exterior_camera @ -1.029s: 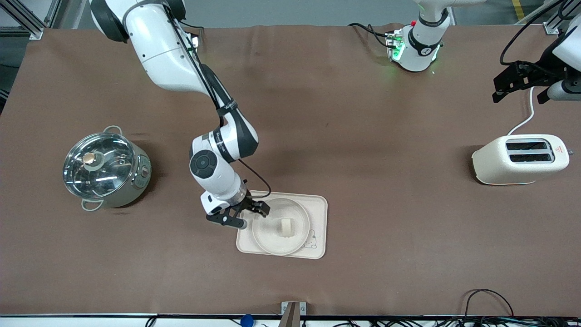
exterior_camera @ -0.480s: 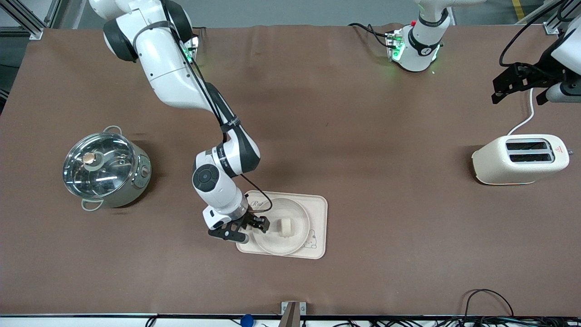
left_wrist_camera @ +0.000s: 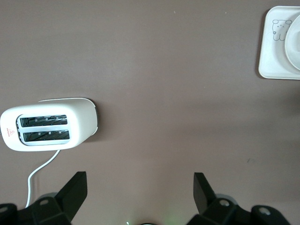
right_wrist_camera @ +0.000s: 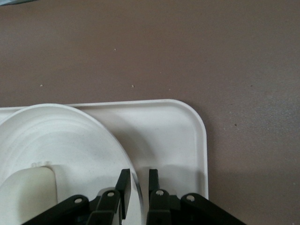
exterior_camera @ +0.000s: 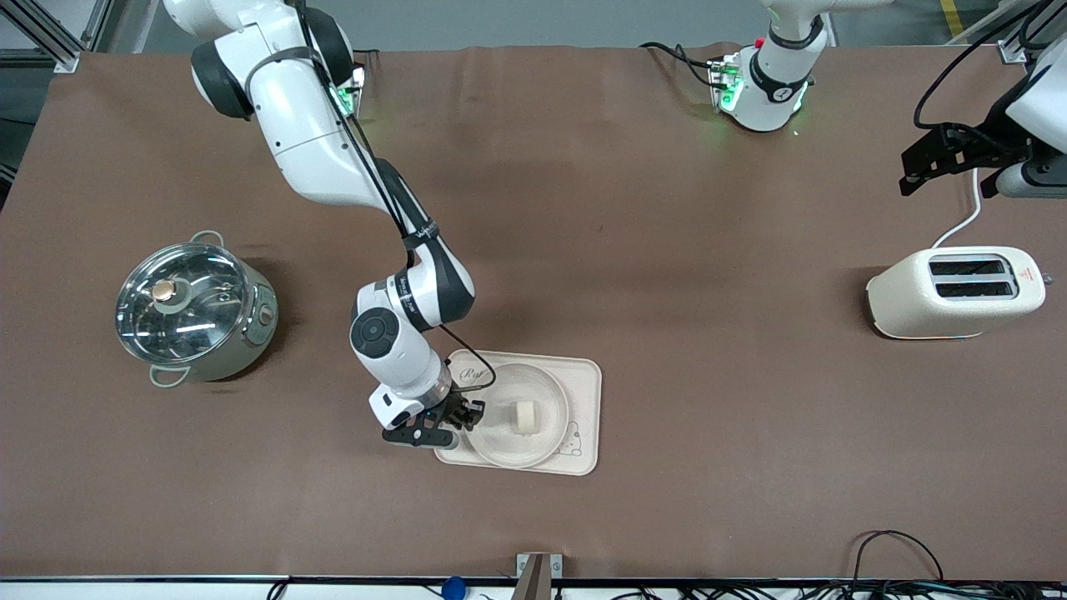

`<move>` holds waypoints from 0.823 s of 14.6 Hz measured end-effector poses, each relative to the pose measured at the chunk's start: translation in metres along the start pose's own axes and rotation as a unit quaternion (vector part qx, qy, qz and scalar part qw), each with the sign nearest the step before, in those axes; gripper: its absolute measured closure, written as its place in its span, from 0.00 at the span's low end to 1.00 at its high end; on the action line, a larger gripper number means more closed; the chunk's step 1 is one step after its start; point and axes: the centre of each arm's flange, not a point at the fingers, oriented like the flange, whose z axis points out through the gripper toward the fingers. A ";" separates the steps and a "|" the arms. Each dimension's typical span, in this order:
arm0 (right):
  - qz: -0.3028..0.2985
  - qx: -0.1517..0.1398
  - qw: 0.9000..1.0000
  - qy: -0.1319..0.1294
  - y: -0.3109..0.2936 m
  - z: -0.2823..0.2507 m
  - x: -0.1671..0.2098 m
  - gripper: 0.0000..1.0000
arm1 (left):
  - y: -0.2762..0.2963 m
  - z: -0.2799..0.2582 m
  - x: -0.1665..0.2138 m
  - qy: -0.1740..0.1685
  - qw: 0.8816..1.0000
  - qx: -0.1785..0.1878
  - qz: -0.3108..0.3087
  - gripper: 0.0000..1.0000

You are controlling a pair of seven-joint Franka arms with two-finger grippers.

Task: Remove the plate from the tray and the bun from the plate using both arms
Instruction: 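Lower the right gripper and grasp the plate rim, then drag the plate off the tray with the right gripper while the left gripper approaches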

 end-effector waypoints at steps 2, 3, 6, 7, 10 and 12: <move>-0.008 0.002 1.000 0.005 -0.001 0.000 0.000 0.96 | 0.000 0.001 0.001 -0.001 1.000 0.000 0.000 0.00; -0.011 0.004 1.000 0.009 -0.003 -0.002 0.001 0.96 | 0.000 0.001 0.001 -0.001 1.000 0.000 0.000 0.00; -0.023 0.012 1.000 0.017 -0.016 -0.011 0.002 0.96 | 0.000 0.001 0.001 -0.001 1.000 0.000 0.000 0.00; -0.028 0.015 0.999 0.020 -0.021 -0.016 0.002 0.96 | 0.000 0.001 0.001 -0.001 1.000 0.000 0.000 0.00; -0.032 0.022 0.999 0.029 -0.025 -0.042 0.010 0.96 | 0.000 0.001 0.001 -0.001 1.000 0.000 0.000 0.00; -0.031 0.025 0.999 0.028 -0.026 -0.058 0.010 0.96 | 0.000 0.001 0.001 -0.001 1.000 0.000 0.000 0.00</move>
